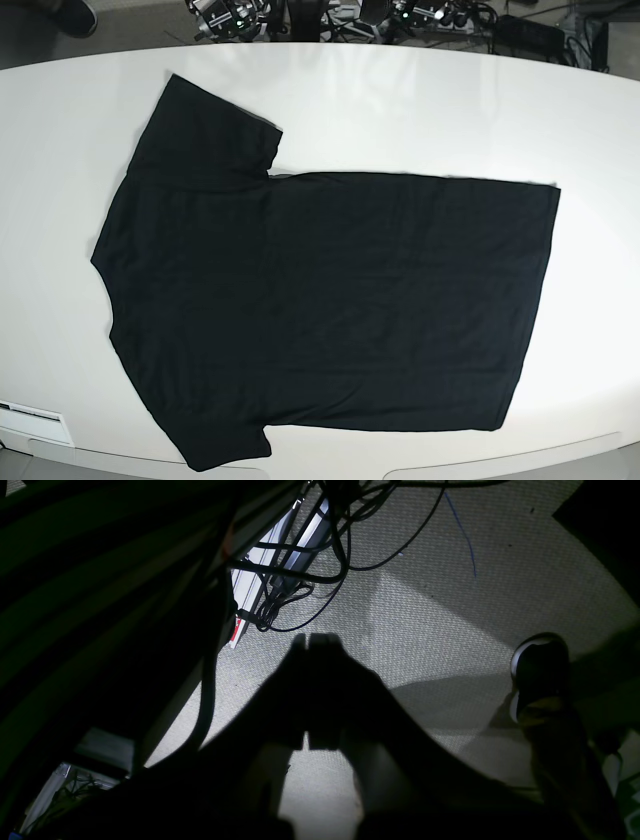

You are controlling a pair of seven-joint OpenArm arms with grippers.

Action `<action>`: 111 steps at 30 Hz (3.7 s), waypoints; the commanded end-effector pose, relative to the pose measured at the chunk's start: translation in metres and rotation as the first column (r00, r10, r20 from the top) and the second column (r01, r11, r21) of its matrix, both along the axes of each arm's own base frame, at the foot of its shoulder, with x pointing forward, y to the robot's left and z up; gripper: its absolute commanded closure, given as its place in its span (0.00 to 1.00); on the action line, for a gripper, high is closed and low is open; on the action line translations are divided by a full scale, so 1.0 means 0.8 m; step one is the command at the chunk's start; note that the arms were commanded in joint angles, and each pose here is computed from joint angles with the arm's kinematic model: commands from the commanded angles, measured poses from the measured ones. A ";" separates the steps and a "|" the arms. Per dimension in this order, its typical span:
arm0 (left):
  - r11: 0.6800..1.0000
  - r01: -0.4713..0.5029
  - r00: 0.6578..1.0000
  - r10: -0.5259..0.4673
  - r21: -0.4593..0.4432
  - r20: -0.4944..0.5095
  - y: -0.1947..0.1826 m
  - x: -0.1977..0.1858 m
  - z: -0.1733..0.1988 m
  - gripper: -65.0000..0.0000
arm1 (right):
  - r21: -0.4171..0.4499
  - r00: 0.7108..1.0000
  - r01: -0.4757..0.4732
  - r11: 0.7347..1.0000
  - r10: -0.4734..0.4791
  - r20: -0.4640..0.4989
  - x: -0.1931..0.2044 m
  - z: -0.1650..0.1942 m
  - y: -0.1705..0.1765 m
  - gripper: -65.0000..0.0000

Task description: Fold the T-shirt properly

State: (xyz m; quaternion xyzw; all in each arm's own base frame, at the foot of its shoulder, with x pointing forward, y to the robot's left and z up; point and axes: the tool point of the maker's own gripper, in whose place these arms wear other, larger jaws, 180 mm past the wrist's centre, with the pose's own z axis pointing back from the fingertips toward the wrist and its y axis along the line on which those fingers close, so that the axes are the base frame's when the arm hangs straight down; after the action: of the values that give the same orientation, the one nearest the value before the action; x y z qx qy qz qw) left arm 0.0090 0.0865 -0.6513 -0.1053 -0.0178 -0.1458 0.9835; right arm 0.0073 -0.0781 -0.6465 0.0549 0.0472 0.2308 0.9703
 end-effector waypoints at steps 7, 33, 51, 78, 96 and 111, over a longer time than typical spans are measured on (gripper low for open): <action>1.000 0.008 1.000 -0.008 -0.009 0.000 -0.002 -0.001 0.001 1.00 | 0.001 1.000 -0.001 1.000 0.001 0.004 0.003 0.001 0.002 1.00; 0.988 0.147 0.985 -0.150 -0.038 -0.091 0.035 -0.079 0.029 1.00 | -0.089 0.987 -0.115 0.989 0.104 -0.118 -0.091 0.009 -0.049 1.00; 0.917 0.398 0.917 -0.399 -0.023 -0.016 0.098 -0.132 0.209 1.00 | -0.027 0.979 -0.135 0.990 0.138 0.150 -0.142 0.218 -0.048 1.00; 0.866 0.370 0.659 -0.499 0.335 0.562 0.134 0.124 0.430 1.00 | -0.009 0.784 -0.215 0.977 0.178 0.595 0.012 0.383 -0.018 1.00; 0.749 0.518 0.571 -0.662 0.412 0.486 0.249 0.225 0.378 1.00 | 0.114 0.576 -0.303 0.946 0.086 0.813 0.148 0.417 0.026 1.00; 0.496 0.691 0.398 -0.868 0.526 0.297 0.267 0.234 0.377 0.37 | 0.103 0.615 -0.364 0.926 0.155 0.773 0.137 0.387 0.029 1.00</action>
State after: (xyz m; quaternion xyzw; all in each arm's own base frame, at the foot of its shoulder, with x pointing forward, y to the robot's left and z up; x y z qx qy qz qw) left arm 0.1908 0.2951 -0.3557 0.0931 -0.2132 -0.6153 0.7532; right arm 0.1154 -0.0574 -0.3436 0.0637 -0.3677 0.3783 0.8471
